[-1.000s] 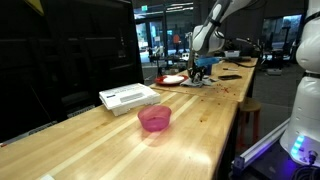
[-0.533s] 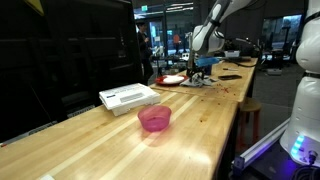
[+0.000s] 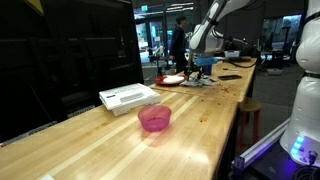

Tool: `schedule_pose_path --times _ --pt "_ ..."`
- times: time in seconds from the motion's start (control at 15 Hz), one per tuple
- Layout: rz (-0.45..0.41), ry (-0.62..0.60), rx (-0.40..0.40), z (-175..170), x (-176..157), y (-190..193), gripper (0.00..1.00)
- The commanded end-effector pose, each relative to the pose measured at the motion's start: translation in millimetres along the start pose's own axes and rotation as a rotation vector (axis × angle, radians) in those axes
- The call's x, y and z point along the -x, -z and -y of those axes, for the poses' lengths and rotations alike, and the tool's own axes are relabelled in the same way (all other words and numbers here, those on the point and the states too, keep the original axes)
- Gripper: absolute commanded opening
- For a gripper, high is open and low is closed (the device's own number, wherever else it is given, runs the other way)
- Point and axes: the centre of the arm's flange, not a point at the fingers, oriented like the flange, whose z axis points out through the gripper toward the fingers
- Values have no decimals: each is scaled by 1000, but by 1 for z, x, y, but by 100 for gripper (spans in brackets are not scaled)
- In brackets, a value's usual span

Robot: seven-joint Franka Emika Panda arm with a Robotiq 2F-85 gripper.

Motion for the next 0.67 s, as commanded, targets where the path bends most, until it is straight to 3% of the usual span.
schedule_pose_path --times 0.0,0.4,0.47,0.6 --pt "-7 32 -47 7 3 -4 100" --pt "41 29 -96 16 12 -19 99" --pt "45 27 -98 15 14 -21 80" --pt "49 23 -99 12 15 -22 72"
